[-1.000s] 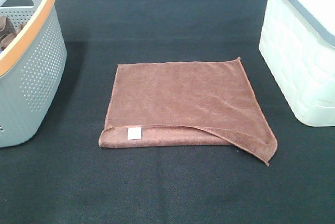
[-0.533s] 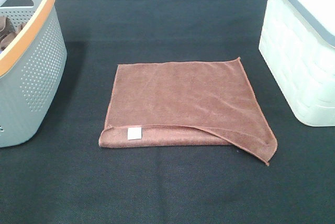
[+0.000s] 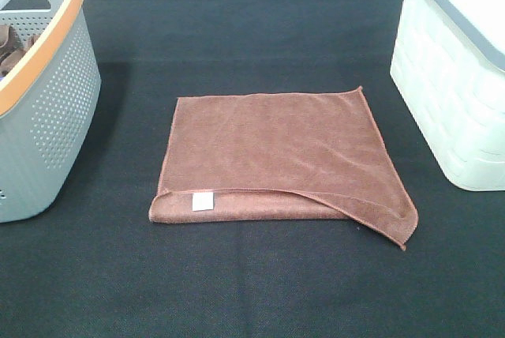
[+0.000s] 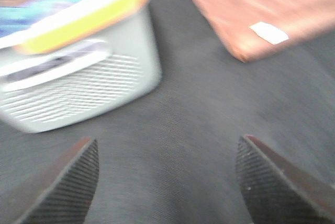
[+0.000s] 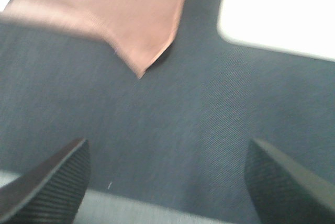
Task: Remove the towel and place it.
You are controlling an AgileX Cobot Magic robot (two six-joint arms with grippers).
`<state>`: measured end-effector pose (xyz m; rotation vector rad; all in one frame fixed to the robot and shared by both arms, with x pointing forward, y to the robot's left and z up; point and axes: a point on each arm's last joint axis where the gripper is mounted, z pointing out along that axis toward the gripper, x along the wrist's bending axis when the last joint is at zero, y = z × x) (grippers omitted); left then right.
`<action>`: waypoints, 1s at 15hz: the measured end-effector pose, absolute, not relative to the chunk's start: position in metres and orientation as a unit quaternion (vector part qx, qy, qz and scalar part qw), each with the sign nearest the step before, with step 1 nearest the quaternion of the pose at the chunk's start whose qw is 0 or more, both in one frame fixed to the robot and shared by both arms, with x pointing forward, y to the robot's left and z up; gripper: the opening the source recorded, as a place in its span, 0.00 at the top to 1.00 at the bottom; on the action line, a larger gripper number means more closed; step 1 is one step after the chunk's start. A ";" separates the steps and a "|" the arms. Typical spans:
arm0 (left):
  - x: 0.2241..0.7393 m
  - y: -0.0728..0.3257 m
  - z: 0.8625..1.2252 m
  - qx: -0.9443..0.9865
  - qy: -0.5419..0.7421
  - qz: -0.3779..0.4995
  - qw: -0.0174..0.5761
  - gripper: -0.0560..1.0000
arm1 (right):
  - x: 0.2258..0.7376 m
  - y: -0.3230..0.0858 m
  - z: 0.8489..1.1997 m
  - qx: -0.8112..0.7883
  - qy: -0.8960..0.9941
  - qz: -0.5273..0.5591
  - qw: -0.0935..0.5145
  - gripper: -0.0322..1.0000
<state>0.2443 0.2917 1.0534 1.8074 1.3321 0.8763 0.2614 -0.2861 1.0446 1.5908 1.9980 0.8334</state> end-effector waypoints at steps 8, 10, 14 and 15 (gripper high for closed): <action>0.233 0.292 1.053 0.668 0.526 0.379 0.367 0.28 | 0.227 -0.288 1.046 0.553 0.678 0.376 0.305 0.23; 0.233 0.292 1.053 0.668 0.526 0.379 0.367 0.28 | 0.226 -0.288 1.046 0.553 0.678 0.376 0.306 0.23; 0.233 0.292 1.053 0.668 0.526 0.379 0.367 0.28 | 0.226 -0.288 1.046 0.553 0.678 0.376 0.306 0.23; 0.233 0.292 1.053 0.668 0.526 0.379 0.367 0.28 | 0.226 -0.288 1.046 0.553 0.678 0.376 0.306 0.23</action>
